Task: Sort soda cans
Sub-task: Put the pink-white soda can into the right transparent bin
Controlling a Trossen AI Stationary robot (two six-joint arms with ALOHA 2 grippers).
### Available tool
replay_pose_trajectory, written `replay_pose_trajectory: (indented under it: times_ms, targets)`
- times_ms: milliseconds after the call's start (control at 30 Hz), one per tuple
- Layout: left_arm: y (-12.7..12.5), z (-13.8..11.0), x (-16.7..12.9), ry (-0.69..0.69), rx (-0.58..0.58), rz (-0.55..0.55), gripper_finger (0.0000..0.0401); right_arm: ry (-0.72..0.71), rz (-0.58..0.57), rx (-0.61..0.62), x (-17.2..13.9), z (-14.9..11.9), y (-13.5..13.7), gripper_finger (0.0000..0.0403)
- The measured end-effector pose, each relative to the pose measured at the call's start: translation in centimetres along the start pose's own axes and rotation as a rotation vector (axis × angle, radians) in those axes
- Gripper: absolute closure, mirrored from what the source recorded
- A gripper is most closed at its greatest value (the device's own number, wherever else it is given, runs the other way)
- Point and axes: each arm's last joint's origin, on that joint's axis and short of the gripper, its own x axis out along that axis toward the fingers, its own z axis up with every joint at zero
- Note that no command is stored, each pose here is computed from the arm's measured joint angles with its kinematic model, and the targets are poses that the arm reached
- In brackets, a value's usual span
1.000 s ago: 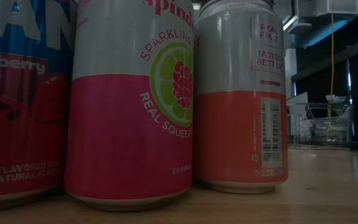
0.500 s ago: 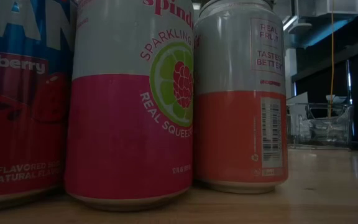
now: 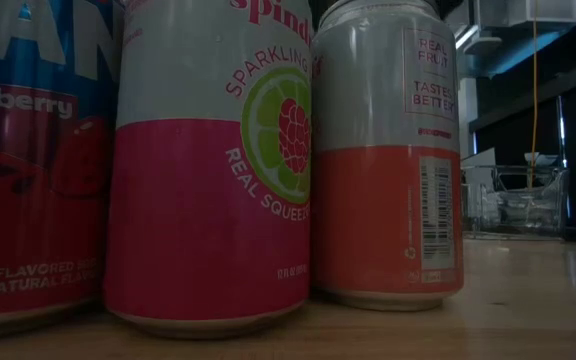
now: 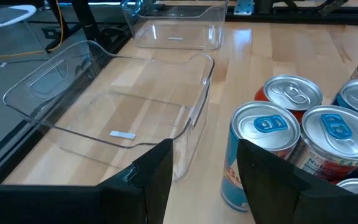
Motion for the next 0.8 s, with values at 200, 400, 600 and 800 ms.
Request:
replay_pose_trajectory:
  times_ms: [200, 400, 600, 800]
  targets:
    - [0.0, 0.0, 0.0, -0.002, 0.000, 0.000, 0.0232, -0.008, -0.012, -0.016, 0.8, 0.0, 0.0, 0.0038]
    - [0.0, 0.0, 0.0, -0.001, 0.000, 0.000, 0.0232, -0.007, -0.011, -0.034, 2.0, -0.2, 0.3, 0.0038]
    - [0.0, 0.0, 0.0, -0.002, 0.000, 0.001, 0.0232, 0.000, -0.021, -0.036, 2.8, -0.4, 0.4, 0.0038]
    - [0.0, 0.0, 0.0, -0.002, 0.000, 0.000, 0.0232, 0.003, -0.016, -0.025, 3.9, -1.0, 0.4, 0.0038]
